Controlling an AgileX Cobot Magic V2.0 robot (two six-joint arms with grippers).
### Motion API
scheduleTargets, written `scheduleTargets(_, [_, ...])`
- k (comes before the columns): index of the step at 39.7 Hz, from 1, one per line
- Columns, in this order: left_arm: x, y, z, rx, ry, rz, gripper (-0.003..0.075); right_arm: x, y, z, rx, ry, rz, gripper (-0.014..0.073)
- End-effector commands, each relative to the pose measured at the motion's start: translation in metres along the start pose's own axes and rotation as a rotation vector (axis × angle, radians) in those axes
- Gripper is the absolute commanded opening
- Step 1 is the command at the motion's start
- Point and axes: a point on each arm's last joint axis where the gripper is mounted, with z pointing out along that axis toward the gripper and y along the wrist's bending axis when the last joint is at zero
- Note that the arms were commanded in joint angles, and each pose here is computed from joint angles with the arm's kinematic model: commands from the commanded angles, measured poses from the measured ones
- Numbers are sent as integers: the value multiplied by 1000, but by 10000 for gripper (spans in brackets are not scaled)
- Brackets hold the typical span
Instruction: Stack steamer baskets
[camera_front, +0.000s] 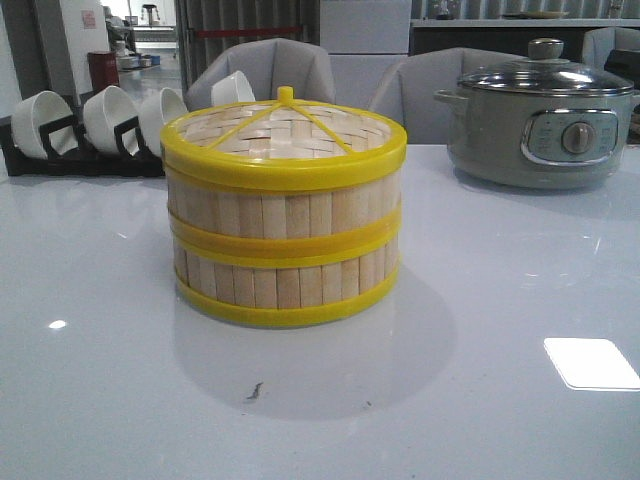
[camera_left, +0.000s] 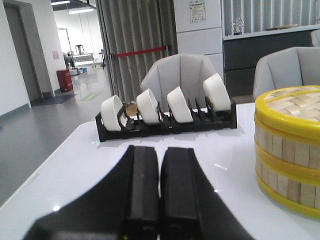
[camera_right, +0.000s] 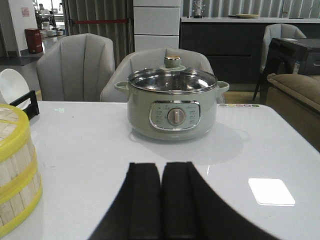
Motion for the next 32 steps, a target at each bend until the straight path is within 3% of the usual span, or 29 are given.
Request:
scheduleTargets(1, [-5,1,-1,-8,-62,26,83,-17,1,0,-3,-111,-13,57])
scheduleTargets(7, [-4,0,-1,-6,-50,78,83,-17,1,0,-3,-111,-13,57])
scheduleTargets(32, [-4,0,-1,-6,-46,78,83,-17,1,0,-3,-111,-13,57])
